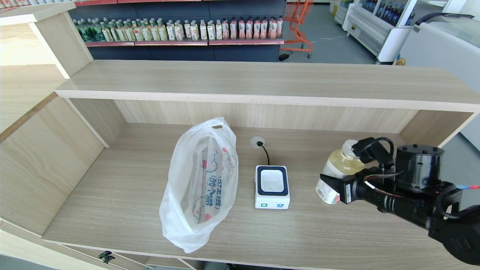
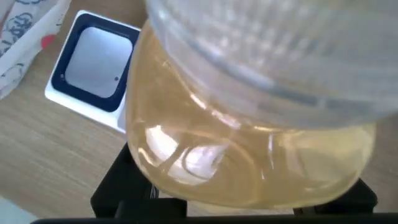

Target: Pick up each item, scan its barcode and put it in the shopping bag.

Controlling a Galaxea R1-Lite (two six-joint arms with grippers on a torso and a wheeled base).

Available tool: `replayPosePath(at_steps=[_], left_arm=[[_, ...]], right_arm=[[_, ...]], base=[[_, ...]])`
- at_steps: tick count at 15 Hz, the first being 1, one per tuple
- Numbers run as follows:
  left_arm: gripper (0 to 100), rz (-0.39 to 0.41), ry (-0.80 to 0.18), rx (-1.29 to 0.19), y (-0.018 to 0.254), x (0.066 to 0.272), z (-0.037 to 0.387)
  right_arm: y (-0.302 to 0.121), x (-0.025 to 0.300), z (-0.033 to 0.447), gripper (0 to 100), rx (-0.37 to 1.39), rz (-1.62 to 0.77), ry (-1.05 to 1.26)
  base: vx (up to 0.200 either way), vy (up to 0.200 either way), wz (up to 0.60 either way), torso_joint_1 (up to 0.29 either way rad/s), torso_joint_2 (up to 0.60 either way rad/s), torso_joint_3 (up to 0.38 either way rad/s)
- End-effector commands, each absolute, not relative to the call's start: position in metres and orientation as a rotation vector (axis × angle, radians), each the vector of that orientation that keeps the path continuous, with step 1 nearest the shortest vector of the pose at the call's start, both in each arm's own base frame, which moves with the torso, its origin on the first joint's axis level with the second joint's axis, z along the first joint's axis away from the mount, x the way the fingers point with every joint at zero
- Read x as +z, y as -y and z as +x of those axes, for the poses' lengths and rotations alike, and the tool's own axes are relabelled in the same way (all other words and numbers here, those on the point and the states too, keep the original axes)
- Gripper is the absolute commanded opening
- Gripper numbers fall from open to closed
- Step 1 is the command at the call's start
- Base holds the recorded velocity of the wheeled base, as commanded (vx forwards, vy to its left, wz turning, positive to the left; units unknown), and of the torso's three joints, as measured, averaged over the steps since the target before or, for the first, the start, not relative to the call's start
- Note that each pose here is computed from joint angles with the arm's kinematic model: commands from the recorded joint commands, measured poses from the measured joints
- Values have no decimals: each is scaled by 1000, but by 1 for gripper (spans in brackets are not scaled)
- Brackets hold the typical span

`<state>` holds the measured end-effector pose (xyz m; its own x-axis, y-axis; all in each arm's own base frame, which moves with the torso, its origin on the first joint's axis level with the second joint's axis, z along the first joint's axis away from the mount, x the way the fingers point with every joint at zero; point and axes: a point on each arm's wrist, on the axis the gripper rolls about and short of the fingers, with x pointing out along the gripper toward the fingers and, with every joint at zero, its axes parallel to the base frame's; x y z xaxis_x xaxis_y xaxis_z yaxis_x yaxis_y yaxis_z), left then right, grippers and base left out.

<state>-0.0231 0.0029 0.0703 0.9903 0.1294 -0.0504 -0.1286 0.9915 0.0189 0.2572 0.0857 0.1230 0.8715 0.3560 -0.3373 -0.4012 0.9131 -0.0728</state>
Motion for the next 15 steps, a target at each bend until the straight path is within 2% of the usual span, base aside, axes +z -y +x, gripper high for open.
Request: replayPosePath(at_steps=[1, 2, 3, 6, 10, 15], left_arm=[[100, 16, -51, 130, -3, 70, -23], [100, 16, -51, 130, -3, 70, -23], [100, 16, -51, 130, -3, 70, -23], [100, 16, -53, 130, -3, 70, -23], [100, 16, -51, 130, -3, 70, -23], [100, 16, -51, 130, -3, 70, -23]], right_arm=[[-58, 196, 199, 0, 603, -17, -317], [-58, 197, 199, 0, 610, -15, -317], [-60, 208, 194, 0, 782, 20, -305], [-66, 218, 190, 0, 990, 65, -279], [-83, 234, 186, 0, 1082, 201, -319], [-93, 239, 174, 0, 1187, 269, -361]], base=[[0, 0, 0, 0, 0, 0], [0, 0, 0, 0, 0, 0], [0, 0, 0, 0, 0, 0], [0, 0, 0, 0, 0, 0], [0, 0, 0, 0, 0, 0], [0, 0, 0, 0, 0, 0]])
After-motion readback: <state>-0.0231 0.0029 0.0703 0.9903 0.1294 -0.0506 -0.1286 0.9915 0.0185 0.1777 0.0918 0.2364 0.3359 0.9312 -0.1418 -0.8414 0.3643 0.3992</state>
